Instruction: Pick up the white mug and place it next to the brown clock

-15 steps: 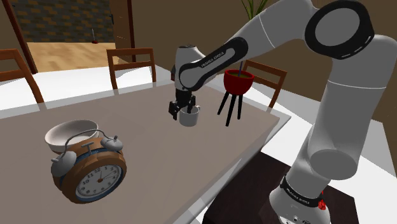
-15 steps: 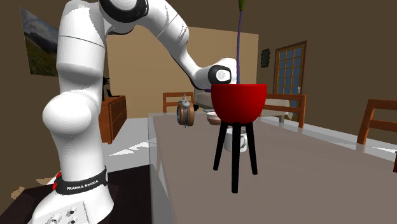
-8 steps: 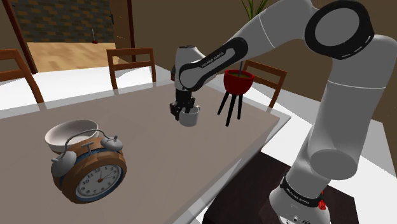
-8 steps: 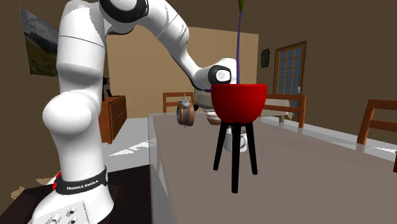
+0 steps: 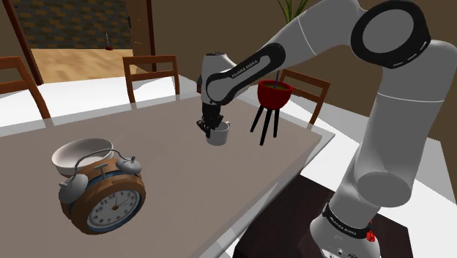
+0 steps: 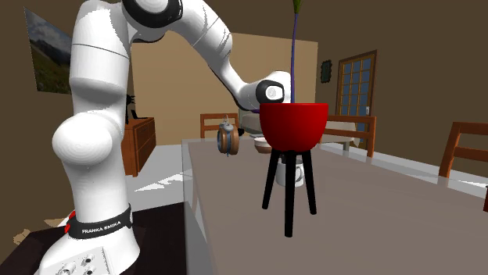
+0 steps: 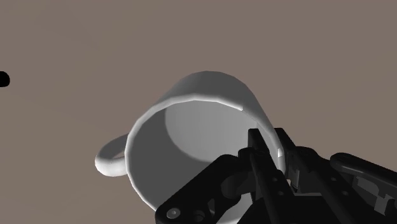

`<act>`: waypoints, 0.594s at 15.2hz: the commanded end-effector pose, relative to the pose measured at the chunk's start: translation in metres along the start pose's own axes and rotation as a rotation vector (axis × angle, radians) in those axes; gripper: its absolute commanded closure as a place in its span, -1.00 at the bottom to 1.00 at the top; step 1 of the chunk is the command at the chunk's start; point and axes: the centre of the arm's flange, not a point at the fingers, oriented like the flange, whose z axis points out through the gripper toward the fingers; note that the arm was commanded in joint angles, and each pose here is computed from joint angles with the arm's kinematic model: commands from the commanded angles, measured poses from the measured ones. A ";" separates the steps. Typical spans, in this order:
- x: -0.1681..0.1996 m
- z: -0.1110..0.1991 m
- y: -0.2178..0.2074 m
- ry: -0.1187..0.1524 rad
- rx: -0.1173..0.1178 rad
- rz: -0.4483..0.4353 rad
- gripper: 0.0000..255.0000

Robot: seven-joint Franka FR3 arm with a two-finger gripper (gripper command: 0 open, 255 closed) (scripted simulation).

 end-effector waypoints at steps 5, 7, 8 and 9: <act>0.001 -0.021 0.001 0.000 0.000 0.000 1.00; 0.002 -0.032 0.002 0.000 0.000 0.000 1.00; 0.002 -0.037 0.002 0.000 0.000 0.000 1.00; 0.002 -0.042 0.002 0.000 0.000 0.000 1.00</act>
